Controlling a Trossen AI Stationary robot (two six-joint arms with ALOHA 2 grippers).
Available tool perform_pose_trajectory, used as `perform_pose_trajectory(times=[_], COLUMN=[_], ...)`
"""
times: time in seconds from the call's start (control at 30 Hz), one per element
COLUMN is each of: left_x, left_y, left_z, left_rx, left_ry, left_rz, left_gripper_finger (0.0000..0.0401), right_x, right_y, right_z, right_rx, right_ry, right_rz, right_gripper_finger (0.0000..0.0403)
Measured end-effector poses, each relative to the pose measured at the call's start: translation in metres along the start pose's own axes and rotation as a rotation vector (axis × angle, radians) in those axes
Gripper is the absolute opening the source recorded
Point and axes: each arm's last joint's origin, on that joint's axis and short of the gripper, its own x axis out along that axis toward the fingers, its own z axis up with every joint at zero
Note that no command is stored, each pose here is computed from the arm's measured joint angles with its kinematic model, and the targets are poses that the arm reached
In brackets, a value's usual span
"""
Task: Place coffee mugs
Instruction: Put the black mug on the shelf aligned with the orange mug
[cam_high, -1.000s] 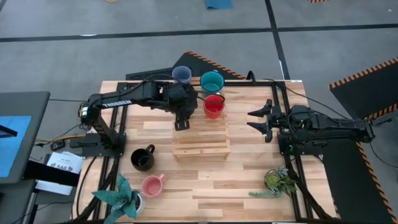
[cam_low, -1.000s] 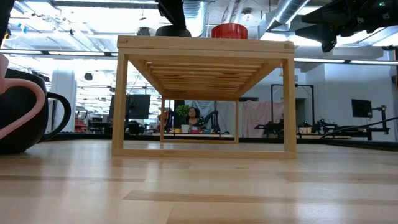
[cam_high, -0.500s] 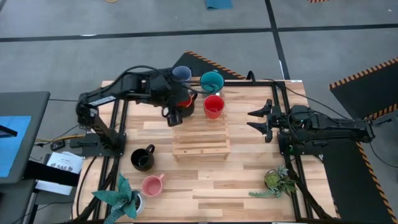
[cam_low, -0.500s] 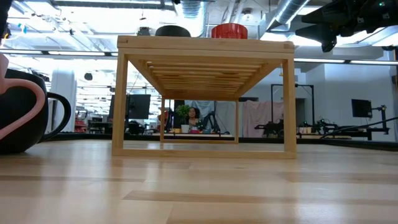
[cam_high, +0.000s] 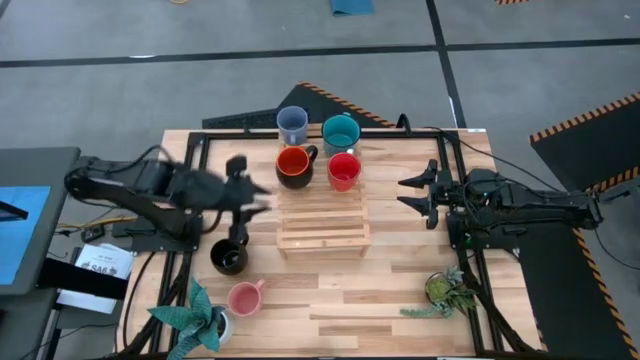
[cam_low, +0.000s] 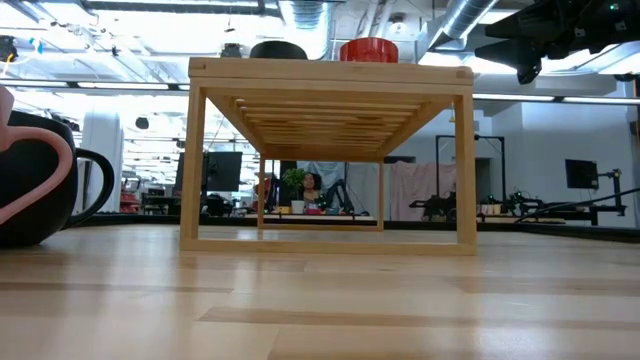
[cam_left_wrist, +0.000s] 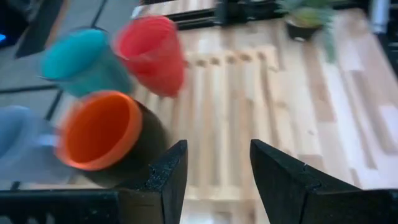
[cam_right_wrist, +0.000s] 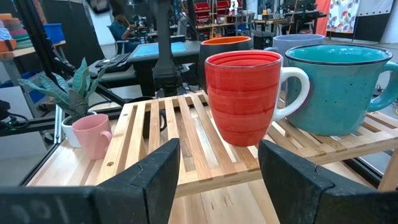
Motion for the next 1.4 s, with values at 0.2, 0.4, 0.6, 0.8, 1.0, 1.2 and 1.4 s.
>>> perform_pose_trajectory(times=[0.2, 0.4, 0.6, 0.8, 1.0, 1.2, 1.4], left_x=[0.001, 0.007, 0.011, 0.011, 0.017, 0.027, 0.04], left_y=[-0.023, -0.036, -0.043, -0.049, -0.057, -0.063, -0.071], left_z=[-0.08, -0.121, -0.133, -0.151, -0.153, -0.156, -0.161], left_rx=[-0.004, 0.005, 0.193, 0.311, 0.33, 0.297, 0.275], left_ry=[0.048, 0.21, 0.347, 0.561, 0.612, 0.679, 0.75], left_rz=[-0.156, -0.283, -0.308, -0.344, -0.353, -0.324, -0.247], left_gripper_finger=[0.016, 0.016, 0.016, 0.016, 0.016, 0.016, 0.016], right_x=[0.0, 0.0, 0.0, 0.0, 0.004, 0.008, 0.008], right_y=[0.0, 0.0, 0.0, 0.0, 0.0, 0.0, 0.0], right_z=[0.0, 0.0, 0.0, 0.0, -0.002, -0.004, -0.005], right_rx=[0.0, 0.0, 0.0, 0.0, -0.001, -0.003, -0.004], right_ry=[-0.001, -0.001, -0.001, 0.003, 0.023, 0.047, 0.051], right_rz=[0.0, 0.0, 0.0, 0.0, -0.002, -0.005, -0.005], right_gripper_finger=[0.0244, 0.0244, 0.0244, 0.0244, 0.0244, 0.0244, 0.0244])
